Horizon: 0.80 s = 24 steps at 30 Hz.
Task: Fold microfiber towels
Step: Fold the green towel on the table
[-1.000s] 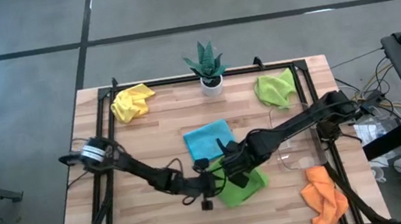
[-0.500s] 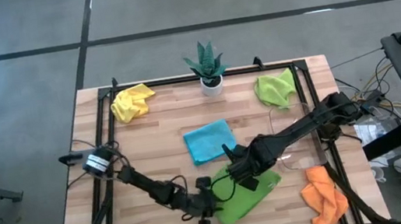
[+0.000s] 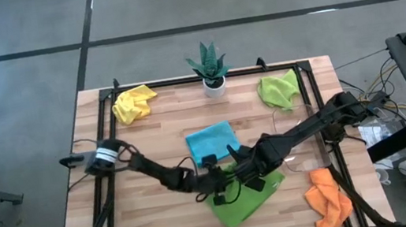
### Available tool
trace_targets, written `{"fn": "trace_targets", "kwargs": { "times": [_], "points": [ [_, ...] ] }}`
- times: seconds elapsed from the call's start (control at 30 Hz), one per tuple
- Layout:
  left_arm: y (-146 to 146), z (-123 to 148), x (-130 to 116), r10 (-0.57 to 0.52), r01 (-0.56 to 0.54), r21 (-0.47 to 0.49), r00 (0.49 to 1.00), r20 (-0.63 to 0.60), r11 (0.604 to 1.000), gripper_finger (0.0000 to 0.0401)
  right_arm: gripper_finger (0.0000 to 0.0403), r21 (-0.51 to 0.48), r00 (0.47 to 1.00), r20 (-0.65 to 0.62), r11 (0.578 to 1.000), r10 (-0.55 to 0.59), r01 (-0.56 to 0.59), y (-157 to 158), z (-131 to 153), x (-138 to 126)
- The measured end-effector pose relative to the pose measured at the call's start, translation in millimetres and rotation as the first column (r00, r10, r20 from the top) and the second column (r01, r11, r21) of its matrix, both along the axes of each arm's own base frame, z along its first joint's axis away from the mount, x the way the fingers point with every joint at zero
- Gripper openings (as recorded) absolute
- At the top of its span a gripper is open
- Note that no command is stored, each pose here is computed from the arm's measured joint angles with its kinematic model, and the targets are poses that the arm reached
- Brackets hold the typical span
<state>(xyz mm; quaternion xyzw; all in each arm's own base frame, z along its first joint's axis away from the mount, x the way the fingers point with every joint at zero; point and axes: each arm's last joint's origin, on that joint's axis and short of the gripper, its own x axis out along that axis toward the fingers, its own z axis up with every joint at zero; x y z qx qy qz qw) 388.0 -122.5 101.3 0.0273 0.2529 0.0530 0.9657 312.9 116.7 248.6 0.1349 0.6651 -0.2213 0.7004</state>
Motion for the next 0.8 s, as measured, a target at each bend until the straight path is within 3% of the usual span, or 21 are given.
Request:
{"fn": "trace_targets", "kwargs": {
  "times": [0.23, 0.43, 0.63, 0.8],
  "points": [
    [9, -6, 3, 0.008, -0.009, -0.011, 1.000, -0.011, 1.000, 0.0111, 0.0009, 0.006, 0.999, 0.033, 1.000, 0.008, -0.008, 1, -1, 4],
    [10, 23, -10, 0.002, 0.000, 0.023, 0.996, -0.094, 1.000, 0.0112, 0.0009, 0.009, 0.997, 0.076, 1.000, -0.028, 0.027, 2, -2, 8],
    [14, 60, -48, 0.031, -0.019, 0.047, 0.962, -0.272, 0.999, 0.0112, 0.0009, 0.005, 0.991, 0.084, 0.994, -0.105, 0.105, 0, -2, 8],
    [10, 74, -82, 0.114, -0.130, -0.043, 0.957, -0.267, 0.991, 0.0112, 0.0009, 0.011, 0.983, 0.092, 0.987, -0.160, 0.160, -5, -6, 12]
  ]
}}
